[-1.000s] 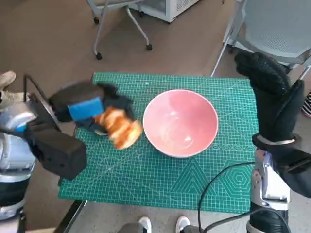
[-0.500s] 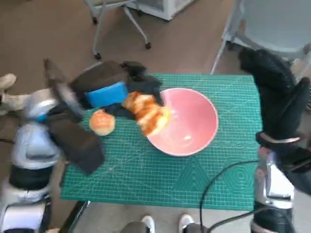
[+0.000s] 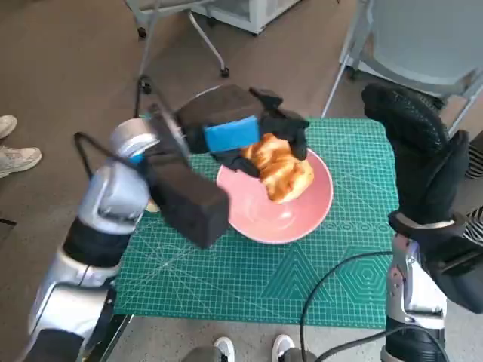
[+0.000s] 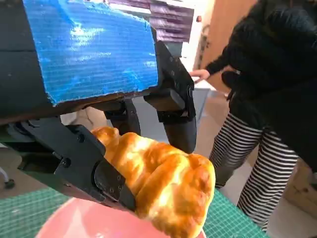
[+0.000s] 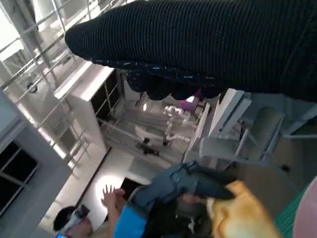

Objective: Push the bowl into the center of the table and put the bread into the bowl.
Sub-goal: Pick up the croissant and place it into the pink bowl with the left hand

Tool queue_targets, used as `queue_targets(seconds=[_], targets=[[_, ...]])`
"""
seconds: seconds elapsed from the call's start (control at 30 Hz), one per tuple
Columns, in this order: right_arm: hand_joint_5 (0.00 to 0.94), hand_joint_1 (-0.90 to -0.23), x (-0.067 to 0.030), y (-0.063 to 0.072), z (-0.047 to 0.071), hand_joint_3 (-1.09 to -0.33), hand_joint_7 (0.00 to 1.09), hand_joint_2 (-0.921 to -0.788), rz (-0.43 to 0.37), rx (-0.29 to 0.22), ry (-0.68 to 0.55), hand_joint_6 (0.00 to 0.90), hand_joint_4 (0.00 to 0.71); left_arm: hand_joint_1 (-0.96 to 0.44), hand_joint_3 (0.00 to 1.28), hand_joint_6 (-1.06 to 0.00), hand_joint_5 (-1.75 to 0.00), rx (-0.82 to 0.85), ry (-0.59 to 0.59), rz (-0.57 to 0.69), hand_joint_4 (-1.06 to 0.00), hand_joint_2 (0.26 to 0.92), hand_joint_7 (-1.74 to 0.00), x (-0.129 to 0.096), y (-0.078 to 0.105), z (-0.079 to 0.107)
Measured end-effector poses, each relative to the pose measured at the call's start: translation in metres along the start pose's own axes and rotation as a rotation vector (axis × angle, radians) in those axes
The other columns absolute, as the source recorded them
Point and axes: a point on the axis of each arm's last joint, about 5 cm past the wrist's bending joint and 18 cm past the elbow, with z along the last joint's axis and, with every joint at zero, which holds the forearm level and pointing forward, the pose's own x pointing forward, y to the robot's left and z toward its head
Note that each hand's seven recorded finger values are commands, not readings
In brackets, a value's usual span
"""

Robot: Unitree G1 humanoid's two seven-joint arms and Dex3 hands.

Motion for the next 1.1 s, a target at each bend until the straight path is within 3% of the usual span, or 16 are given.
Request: queue_targets(seconds=[0.43,0.57,0.6,0.67,0.73,0.87,1.1], targets=[[0.003,-0.678,-0.0016,-0.002,0.002,-0.724,0.58,-0.921,-0.002,-0.009,-0.005,0.017,0.18,0.0,0.04,-0.63,-1.1,-0.02,0.034,-0.057,-0.76,0.919,-1.15,0.013,-0.019,-0.012],[0.003,-0.678,-0.0016,-0.001,0.003,-0.726,0.58,-0.921,-0.001,-0.011,-0.007,0.014,0.18,0.0,0.18,-0.44,-1.26,-0.037,0.05,-0.088,-0.62,0.921,-1.32,0.019,-0.026,-0.014],[0.003,-0.678,-0.0017,-0.001,0.003,-0.727,0.58,-0.921,-0.001,-0.011,-0.008,0.013,0.18,0.02,0.19,-0.34,-0.92,-0.041,0.057,-0.1,-0.45,0.859,-1.05,0.02,-0.029,-0.015],[0.003,-0.678,-0.0019,-0.002,0.004,-0.727,0.58,-0.921,-0.002,-0.012,-0.008,0.013,0.181,0.05,0.17,-0.3,-0.39,-0.052,0.082,-0.134,-0.28,0.781,-0.56,0.021,-0.031,-0.016],[0.003,-0.677,-0.0022,-0.002,0.004,-0.727,0.58,-0.921,-0.004,-0.013,-0.01,0.012,0.18,0.05,0.15,-0.3,-0.2,-0.073,0.12,-0.179,-0.2,0.753,-0.35,0.022,-0.032,-0.017],[0.002,-0.677,-0.0031,-0.003,0.005,-0.728,0.58,-0.921,-0.013,-0.015,-0.007,0.011,0.18,0.01,0.13,-0.28,-0.04,-0.111,0.163,-0.231,-0.11,0.727,-0.15,0.02,-0.032,-0.02],[0.001,-0.671,-0.0046,-0.004,0.006,-0.73,0.58,-0.921,-0.023,-0.016,0.002,0.009,0.179,-0.08,0.1,-0.24,0.0,-0.148,0.127,-0.226,-0.03,0.722,-0.07,0.018,-0.026,-0.018]])
